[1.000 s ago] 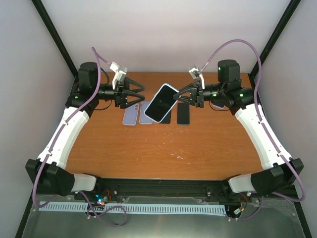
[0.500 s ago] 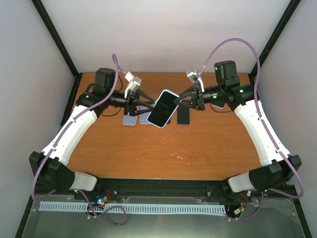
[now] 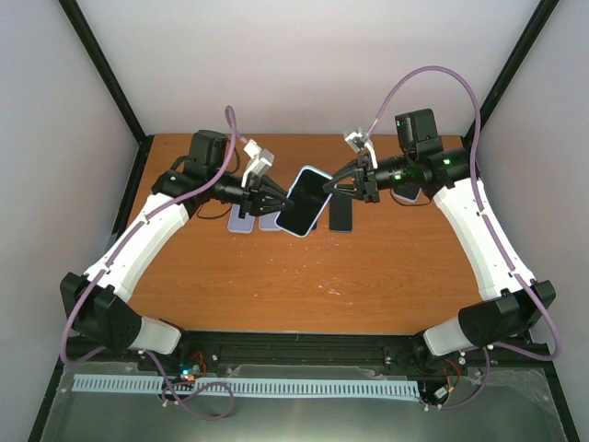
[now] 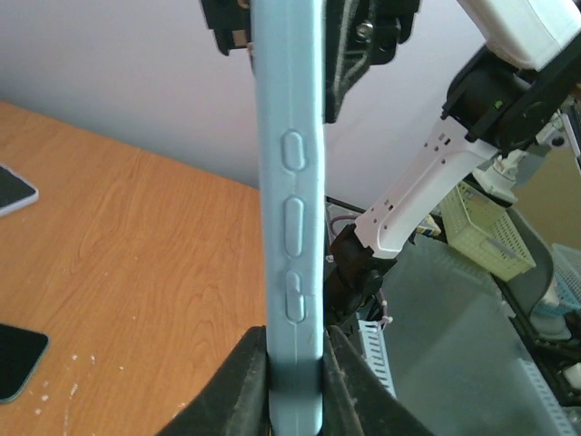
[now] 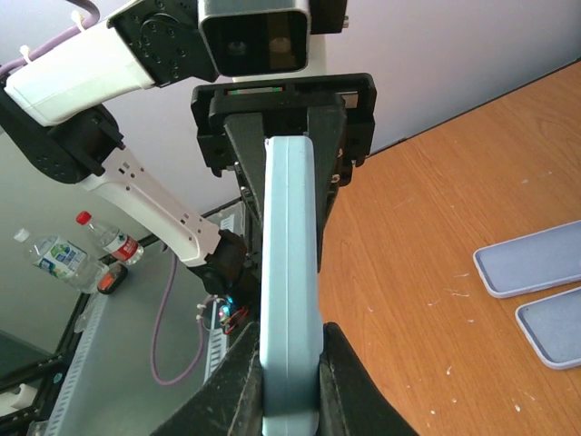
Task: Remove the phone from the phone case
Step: Remove the phone case from the phone.
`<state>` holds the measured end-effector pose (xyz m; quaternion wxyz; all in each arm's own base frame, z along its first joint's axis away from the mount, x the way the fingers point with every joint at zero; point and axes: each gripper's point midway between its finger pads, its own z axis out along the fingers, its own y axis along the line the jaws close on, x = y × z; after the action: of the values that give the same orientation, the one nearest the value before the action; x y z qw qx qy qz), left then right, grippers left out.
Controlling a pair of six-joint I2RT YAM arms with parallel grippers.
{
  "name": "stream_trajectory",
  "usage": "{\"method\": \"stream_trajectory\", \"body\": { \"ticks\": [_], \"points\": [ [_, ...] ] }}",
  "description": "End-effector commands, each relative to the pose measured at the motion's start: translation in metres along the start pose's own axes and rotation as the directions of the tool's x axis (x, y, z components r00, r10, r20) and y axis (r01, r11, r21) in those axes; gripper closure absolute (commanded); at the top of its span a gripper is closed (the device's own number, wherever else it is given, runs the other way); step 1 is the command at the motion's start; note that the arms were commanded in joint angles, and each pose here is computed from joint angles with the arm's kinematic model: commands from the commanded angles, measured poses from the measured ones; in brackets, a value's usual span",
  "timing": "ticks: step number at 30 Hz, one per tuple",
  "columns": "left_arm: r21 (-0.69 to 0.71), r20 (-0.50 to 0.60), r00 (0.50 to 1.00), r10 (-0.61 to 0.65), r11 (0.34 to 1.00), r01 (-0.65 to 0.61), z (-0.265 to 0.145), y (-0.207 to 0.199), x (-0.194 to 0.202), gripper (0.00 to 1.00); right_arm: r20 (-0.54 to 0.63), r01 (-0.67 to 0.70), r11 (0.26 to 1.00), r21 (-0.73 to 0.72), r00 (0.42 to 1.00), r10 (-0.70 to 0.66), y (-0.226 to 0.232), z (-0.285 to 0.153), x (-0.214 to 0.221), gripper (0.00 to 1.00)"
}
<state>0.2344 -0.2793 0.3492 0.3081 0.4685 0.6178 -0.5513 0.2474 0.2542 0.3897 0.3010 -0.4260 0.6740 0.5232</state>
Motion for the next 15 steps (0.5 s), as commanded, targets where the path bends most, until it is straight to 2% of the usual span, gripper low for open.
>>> {"method": "stream_trajectory", "body": {
  "ticks": [1,3,5,10,15],
  "points": [
    [-0.018,0.017,0.999,0.05,0.999,-0.05,0.0,-0.002,-0.015,0.9,0.033,0.05,0.998,-0.031,0.998,-0.049,0.012,-0.003,-0.018,0.97],
    [-0.032,0.025,0.999,0.038,0.999,-0.037,0.001,0.002,-0.016,0.98,0.042,0.041,0.999,-0.027,0.998,-0.04,0.009,-0.003,-0.021,0.97],
    [-0.039,0.038,0.999,0.021,0.999,-0.02,0.001,0.005,-0.017,0.99,0.052,0.039,0.999,-0.017,0.998,-0.038,0.007,-0.003,-0.025,0.91],
    [-0.044,0.099,0.995,0.018,0.999,-0.013,-0.003,0.005,-0.028,0.99,0.075,0.027,1.0,0.001,0.997,-0.027,0.0,-0.003,-0.031,0.56],
    [-0.091,0.201,0.979,0.047,0.995,-0.029,-0.015,0.009,-0.047,0.99,0.15,-0.001,0.999,0.053,0.989,-0.007,-0.014,-0.005,-0.038,0.37]
  ]
}}
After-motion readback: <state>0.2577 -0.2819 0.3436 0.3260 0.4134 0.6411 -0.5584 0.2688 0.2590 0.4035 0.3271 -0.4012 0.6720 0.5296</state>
